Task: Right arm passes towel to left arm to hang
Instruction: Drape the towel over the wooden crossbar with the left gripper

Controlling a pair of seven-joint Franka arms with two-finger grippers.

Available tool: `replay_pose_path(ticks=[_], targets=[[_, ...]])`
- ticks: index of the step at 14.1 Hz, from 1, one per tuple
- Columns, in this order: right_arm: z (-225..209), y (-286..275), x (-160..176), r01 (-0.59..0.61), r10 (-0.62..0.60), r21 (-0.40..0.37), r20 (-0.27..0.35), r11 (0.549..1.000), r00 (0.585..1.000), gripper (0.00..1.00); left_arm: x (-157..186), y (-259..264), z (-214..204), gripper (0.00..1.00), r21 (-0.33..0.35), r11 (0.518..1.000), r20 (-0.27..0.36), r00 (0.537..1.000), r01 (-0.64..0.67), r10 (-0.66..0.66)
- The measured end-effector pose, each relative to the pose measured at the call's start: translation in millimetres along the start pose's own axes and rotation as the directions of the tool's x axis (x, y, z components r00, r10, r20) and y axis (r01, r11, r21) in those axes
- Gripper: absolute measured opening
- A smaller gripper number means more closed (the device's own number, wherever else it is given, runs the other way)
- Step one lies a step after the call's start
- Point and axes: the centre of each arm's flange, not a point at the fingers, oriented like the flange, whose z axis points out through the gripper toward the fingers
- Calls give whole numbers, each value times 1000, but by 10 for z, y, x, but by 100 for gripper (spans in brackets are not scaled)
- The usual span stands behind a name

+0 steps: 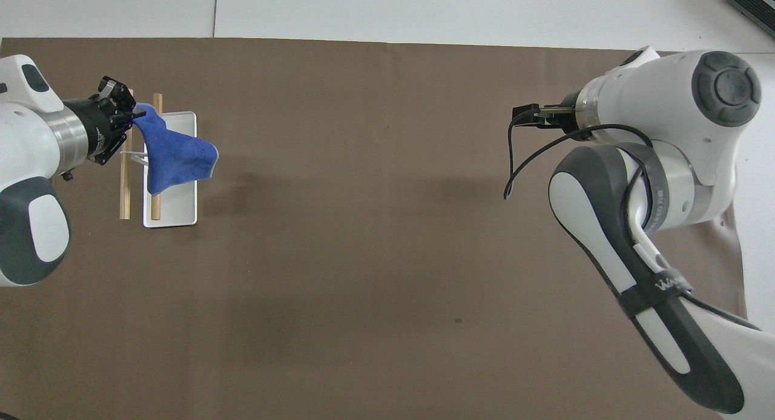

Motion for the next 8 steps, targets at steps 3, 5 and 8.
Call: replay_pose_path(ticks=[3, 5, 8], targets=[[-449, 385, -95, -56, 56, -27, 26, 998, 998, 100, -17, -2, 24, 2, 2, 1000, 2, 1000, -2, 2], [-682, 549, -191, -81, 82, -37, 45, 996, 996, 100, -37, 25, 12, 2, -13, 1000, -2, 1000, -4, 4], [-921, 727, -326, -108, 112, -51, 81, 993, 990, 100, -20, 57, 16, 2, -49, 999, -20, 1000, -1, 0]])
